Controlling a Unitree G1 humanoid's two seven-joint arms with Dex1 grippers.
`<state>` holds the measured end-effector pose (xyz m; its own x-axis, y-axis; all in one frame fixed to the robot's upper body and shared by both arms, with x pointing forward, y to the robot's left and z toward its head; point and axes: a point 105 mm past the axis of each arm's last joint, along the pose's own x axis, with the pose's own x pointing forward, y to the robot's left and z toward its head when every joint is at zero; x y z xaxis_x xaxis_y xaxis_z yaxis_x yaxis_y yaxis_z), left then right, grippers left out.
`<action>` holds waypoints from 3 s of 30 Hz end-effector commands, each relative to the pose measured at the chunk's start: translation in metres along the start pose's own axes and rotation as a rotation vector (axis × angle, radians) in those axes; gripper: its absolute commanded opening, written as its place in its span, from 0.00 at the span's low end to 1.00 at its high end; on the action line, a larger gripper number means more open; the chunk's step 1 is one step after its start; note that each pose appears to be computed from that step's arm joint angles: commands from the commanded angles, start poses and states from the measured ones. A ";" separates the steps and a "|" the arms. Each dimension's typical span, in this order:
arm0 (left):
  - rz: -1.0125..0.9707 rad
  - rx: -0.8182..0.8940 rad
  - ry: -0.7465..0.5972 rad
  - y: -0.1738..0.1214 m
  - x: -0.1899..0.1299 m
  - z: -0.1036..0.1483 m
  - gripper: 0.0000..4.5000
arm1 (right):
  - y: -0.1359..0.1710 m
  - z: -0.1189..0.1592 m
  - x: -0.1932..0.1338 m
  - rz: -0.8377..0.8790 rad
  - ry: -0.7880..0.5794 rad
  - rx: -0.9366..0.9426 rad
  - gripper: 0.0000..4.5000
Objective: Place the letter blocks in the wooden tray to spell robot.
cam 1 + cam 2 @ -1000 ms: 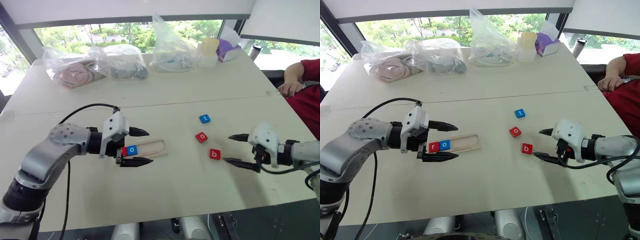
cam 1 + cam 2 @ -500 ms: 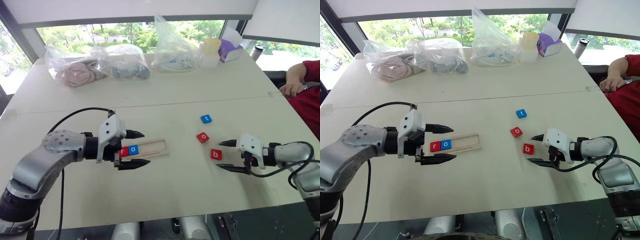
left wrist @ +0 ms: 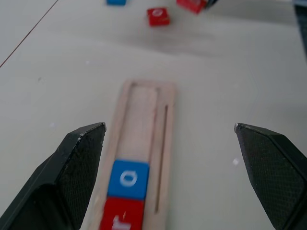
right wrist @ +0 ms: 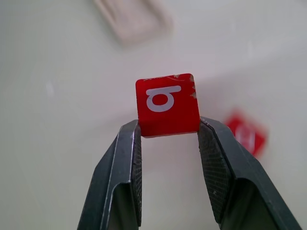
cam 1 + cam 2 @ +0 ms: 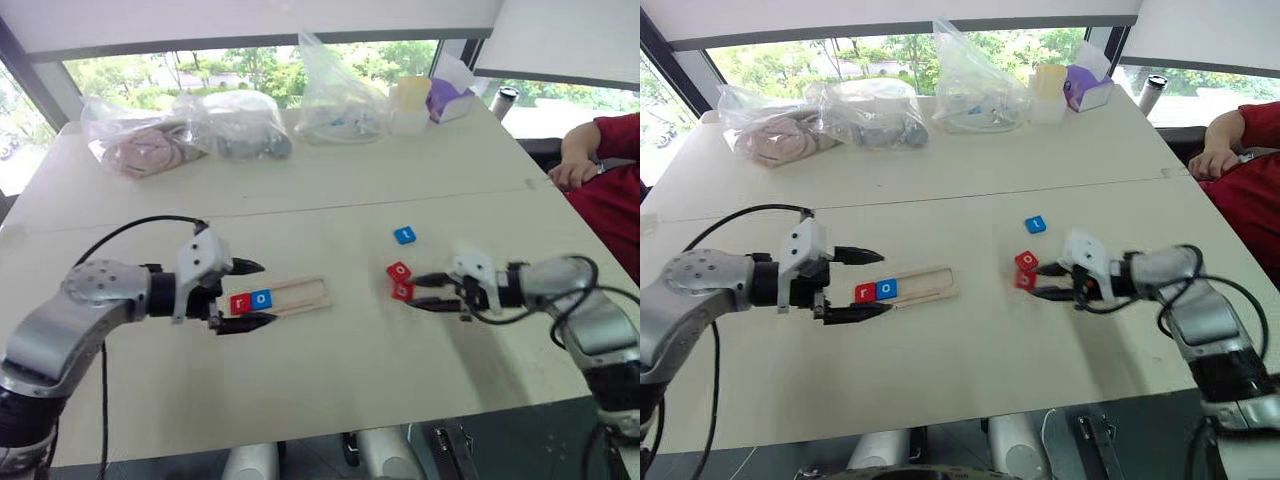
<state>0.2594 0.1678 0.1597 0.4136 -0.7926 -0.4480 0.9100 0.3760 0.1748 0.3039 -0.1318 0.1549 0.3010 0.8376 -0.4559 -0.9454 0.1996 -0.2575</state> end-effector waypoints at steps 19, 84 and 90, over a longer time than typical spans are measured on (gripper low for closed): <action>0.263 -0.115 0.011 -0.018 -0.039 -0.024 1.00 | 0.009 0.041 0.126 0.320 0.083 -0.244 0.24; 0.142 -0.070 -0.168 -0.008 0.000 0.025 1.00 | -0.049 0.005 0.017 -0.419 0.066 0.133 0.99; 0.087 -0.125 -0.267 -0.004 0.004 0.046 1.00 | -0.046 -0.025 -0.009 -0.613 0.096 0.319 0.99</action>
<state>0.2583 0.1420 0.1924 0.5036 -0.8403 -0.2010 0.8635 0.4967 0.0871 0.3466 -0.1600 0.1316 0.7447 0.4938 -0.4490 -0.6274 0.7474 -0.2185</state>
